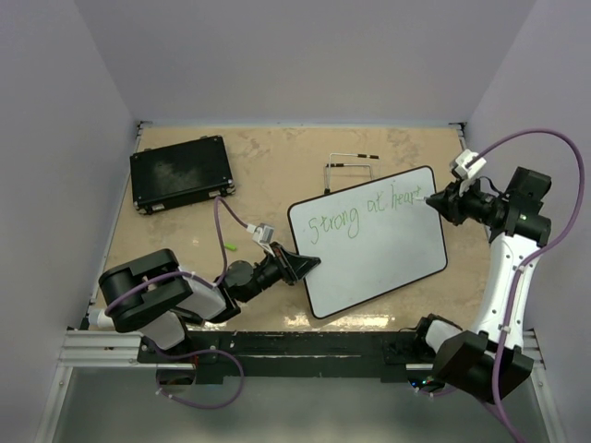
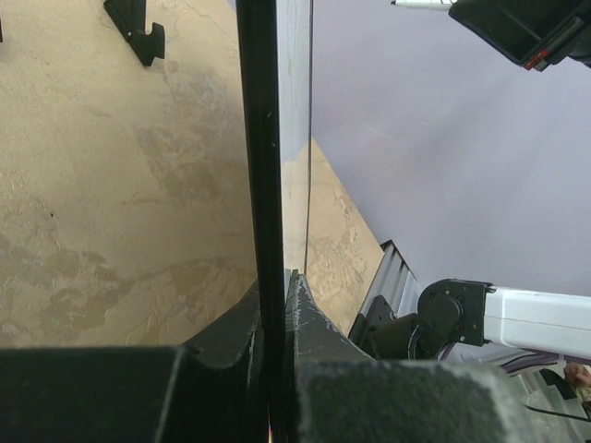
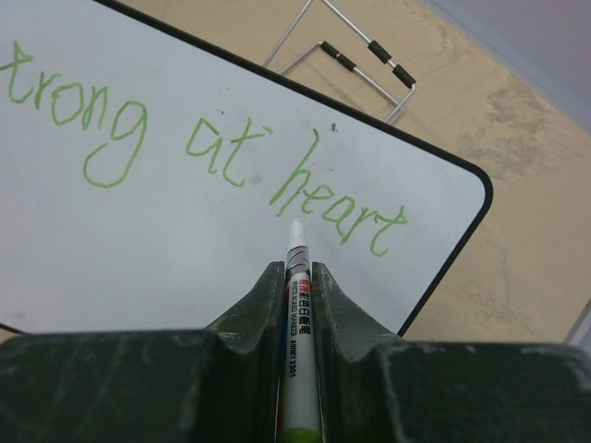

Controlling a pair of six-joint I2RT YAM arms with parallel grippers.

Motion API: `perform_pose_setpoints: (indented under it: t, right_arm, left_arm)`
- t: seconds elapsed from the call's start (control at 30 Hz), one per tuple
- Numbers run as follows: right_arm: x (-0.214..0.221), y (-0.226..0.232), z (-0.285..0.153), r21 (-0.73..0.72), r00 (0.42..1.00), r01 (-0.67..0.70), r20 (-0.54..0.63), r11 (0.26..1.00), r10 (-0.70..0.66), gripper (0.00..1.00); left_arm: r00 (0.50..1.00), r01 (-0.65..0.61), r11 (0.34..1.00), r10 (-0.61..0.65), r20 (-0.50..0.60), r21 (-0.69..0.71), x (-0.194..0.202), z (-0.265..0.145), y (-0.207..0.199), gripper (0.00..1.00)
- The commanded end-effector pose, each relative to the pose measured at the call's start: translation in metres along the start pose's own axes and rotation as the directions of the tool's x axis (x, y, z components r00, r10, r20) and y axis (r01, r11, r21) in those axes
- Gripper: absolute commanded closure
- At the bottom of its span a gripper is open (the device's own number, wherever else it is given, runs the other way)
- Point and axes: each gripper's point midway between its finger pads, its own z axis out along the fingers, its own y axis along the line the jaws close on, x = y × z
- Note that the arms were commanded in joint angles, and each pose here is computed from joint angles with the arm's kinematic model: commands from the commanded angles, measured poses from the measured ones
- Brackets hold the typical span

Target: Write a sentence on the whiteboard

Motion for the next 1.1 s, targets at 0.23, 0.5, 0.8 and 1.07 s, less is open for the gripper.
perform_pose_setpoints:
  t: [0.23,0.5,0.8,1.07]
  right_arm:
    - [-0.014,0.058,0.007,-0.221,0.999,0.046,0.017,0.974,-0.043,1.0]
    - [-0.024,0.088,0.017,-0.305,0.996,0.087,0.044,0.948,-0.077,1.0]
    - [-0.017,0.097,0.018,-0.365,0.992,0.128,0.055,0.922,-0.116,1.0]
    - [-0.064,0.085,0.011,-0.302,0.98,0.175,0.149,0.937,-0.135,1.0]
  left_arm:
    - [0.991,-0.105,0.994,0.103,0.091,0.026,-0.021,-0.005,-0.008,1.0]
    - [0.987,-0.101,0.995,0.1,0.126,0.003,-0.029,0.002,-0.007,1.0]
    - [0.987,-0.106,0.994,0.106,0.122,-0.004,-0.026,0.006,-0.004,1.0]
    - [0.987,-0.122,0.992,0.12,0.103,0.016,-0.022,0.009,-0.007,1.0]
